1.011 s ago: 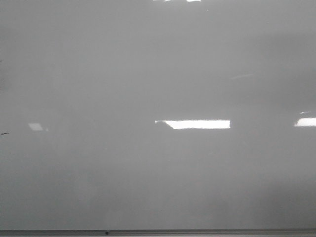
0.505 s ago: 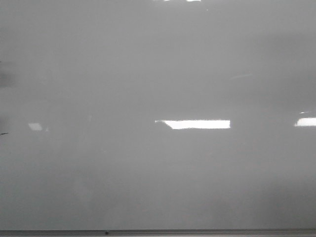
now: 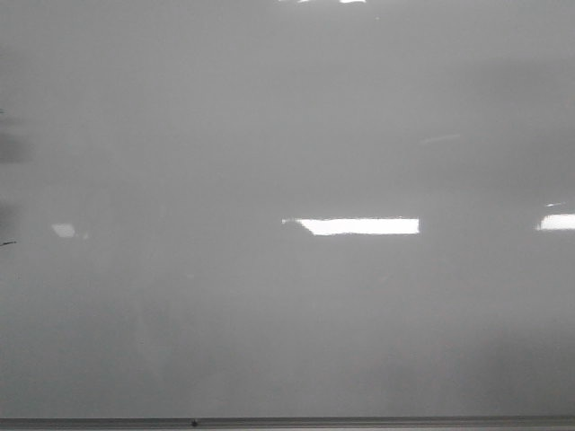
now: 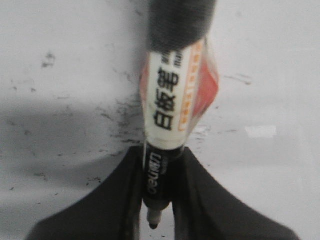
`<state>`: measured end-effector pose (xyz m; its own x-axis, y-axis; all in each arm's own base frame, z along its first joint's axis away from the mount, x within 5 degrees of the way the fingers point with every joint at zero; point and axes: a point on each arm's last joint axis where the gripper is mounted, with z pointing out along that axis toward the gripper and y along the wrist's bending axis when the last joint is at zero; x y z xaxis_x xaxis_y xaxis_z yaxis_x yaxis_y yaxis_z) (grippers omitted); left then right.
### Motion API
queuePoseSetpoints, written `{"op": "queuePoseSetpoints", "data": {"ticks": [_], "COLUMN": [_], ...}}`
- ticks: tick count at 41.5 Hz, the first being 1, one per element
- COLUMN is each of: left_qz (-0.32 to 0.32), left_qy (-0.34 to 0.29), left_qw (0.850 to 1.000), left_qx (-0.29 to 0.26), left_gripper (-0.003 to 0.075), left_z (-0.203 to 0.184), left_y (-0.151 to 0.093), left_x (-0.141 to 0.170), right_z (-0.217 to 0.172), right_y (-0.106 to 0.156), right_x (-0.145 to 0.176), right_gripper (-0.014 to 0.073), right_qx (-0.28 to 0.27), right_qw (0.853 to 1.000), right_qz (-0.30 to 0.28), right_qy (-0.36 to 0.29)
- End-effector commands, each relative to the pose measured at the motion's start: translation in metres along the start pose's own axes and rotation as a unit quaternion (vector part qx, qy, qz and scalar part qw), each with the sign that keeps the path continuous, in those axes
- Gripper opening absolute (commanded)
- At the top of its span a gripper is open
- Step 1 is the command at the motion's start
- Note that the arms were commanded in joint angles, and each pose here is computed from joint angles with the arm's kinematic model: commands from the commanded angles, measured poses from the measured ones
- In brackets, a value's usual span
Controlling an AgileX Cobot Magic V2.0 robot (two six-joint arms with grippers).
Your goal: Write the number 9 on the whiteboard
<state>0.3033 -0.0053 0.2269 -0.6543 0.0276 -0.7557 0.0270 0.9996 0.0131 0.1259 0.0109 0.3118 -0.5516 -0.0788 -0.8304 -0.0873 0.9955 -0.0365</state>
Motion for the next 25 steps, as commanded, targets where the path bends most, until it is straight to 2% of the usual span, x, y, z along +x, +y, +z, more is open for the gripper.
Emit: {"op": "queuePoseSetpoints", "data": {"ticks": [1,7,16,22,25], "left_qz": [-0.004,0.001,0.106,0.202,0.262], "left_qy": [-0.053,-0.038,0.028,0.070,0.079], "left_qw": [0.999,0.999,0.994,0.975,0.955], "left_qx": [0.000,-0.002,0.015,0.067,0.111], "left_gripper": [-0.0019,-0.0019,-0.0019,-0.0019,-0.0019], "left_z": [-0.019,-0.047,-0.088,-0.102,-0.106], "left_y": [0.000,0.001,-0.010,-0.034,-0.054], "left_x": [-0.023,-0.035,-0.045,-0.043,-0.039], "right_z": [-0.006,-0.009,-0.020,-0.020,-0.017], "right_y": [0.000,0.000,0.000,-0.001,0.000], "right_x": [-0.017,-0.019,-0.030,-0.037,-0.039], "right_gripper": [0.0561,0.0561,0.0561,0.0561,0.0561], "right_qx": [0.000,0.001,-0.006,-0.003,-0.006], "right_qw": [0.998,0.998,0.999,1.000,0.999], "right_qz": [-0.010,-0.009,0.004,-0.005,-0.024], "right_qy": [-0.057,-0.059,-0.039,0.002,0.031]}}
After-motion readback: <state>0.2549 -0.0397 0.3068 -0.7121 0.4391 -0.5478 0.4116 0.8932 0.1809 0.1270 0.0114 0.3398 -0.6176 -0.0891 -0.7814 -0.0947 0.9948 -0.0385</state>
